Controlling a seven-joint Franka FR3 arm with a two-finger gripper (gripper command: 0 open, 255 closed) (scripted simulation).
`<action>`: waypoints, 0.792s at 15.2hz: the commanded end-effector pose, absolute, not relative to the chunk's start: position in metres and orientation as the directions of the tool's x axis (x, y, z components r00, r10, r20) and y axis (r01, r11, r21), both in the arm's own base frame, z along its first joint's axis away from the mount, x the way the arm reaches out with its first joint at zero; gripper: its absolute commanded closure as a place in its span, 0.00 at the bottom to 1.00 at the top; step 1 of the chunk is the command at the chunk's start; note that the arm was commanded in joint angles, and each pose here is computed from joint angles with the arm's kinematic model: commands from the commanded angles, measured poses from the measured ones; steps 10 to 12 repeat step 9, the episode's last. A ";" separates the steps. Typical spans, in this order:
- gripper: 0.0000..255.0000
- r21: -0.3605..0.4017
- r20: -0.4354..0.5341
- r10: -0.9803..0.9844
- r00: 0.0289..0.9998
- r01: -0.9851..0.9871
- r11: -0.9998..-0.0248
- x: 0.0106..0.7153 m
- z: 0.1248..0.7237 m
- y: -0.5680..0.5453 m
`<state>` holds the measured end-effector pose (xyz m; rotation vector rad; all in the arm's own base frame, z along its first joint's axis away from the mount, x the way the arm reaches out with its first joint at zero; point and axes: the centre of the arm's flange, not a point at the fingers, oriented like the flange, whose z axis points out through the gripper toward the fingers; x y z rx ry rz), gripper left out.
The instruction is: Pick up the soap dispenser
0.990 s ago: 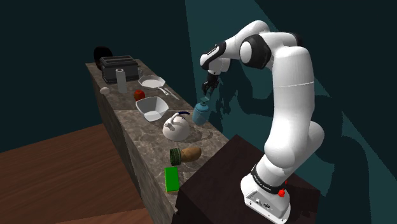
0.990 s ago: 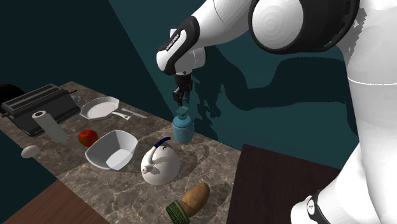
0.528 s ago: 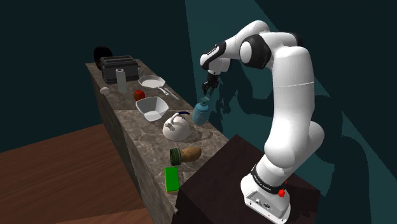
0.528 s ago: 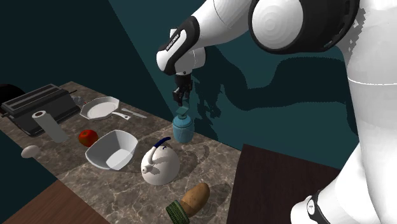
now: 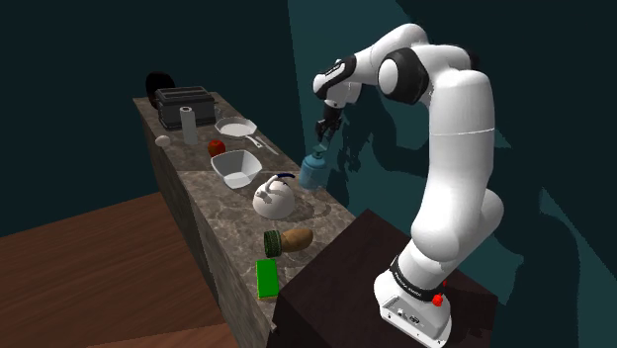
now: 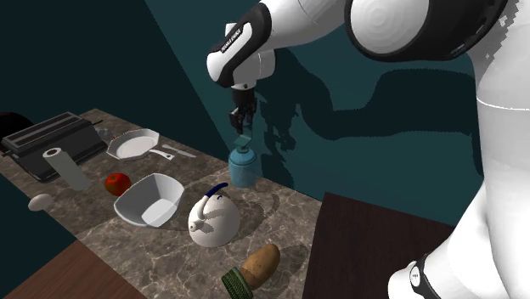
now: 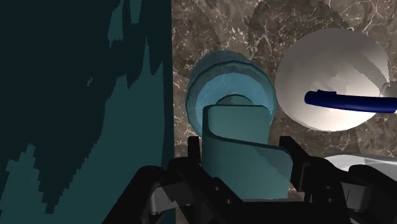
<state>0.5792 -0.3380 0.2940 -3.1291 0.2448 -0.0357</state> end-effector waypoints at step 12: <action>1.00 -0.004 0.023 -0.156 0.988 -0.156 -0.988 0.580 0.338 -0.339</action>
